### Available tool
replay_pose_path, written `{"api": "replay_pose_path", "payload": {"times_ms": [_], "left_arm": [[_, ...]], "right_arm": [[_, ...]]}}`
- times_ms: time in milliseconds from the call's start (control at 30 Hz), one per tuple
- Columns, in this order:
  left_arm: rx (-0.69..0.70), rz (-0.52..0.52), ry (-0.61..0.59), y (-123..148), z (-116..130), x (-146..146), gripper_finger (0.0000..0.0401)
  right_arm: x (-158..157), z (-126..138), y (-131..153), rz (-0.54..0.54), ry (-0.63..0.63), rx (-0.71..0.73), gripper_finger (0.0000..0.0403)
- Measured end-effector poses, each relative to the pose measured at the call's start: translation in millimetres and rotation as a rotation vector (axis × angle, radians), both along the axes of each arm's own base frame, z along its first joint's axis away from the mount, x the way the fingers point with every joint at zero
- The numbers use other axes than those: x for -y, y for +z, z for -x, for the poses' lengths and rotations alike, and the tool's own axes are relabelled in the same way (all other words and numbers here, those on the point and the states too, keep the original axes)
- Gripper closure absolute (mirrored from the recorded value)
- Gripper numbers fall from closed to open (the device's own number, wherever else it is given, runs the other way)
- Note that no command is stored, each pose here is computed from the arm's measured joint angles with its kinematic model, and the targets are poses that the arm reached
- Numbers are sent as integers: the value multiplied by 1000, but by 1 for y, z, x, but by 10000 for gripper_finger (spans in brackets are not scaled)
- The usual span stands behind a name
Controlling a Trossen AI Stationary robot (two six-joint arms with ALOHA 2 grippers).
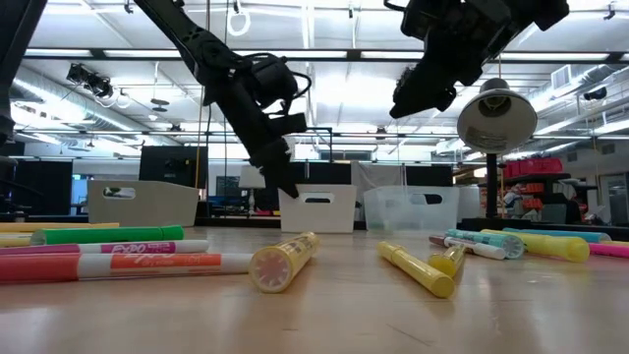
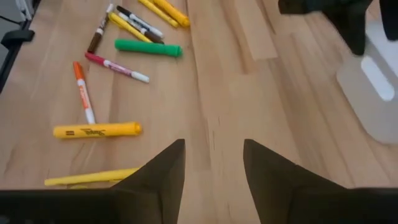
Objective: Pick & Place Markers
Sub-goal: Move the white and transparent bins to the left of the table
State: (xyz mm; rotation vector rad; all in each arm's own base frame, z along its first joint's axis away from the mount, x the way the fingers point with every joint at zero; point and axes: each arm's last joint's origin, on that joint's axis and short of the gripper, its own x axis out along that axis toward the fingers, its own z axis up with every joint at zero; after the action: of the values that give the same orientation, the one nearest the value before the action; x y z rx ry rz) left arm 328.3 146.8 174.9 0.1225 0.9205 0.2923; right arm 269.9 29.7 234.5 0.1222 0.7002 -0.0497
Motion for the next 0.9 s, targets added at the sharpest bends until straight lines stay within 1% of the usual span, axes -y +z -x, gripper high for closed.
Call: {"api": "replay_pose_path", "payload": {"times_ms": [133,200,367,433,633,800,900], "left_arm": [[-22,-1,-14,0,3,-2,272],[-46,-4,-38,-1,4,-1,306],[-106,7,-54,0,10,2,385],[-140,11,-55,1,15,3,391],[-269,16,-129,5,29,8,385],[-355,59,-121,5,40,8,392],[-403,65,-98,5,45,9,381]], "right_arm": [[0,0,0,-15,-14,1,238],[0,0,0,-16,-14,0,238],[0,0,0,-15,-14,0,238],[0,0,0,-16,-14,1,238],[0,-1,1,-16,-14,12,238],[0,-1,1,-14,-12,18,238],[0,-1,2,-12,-10,24,238]]}}
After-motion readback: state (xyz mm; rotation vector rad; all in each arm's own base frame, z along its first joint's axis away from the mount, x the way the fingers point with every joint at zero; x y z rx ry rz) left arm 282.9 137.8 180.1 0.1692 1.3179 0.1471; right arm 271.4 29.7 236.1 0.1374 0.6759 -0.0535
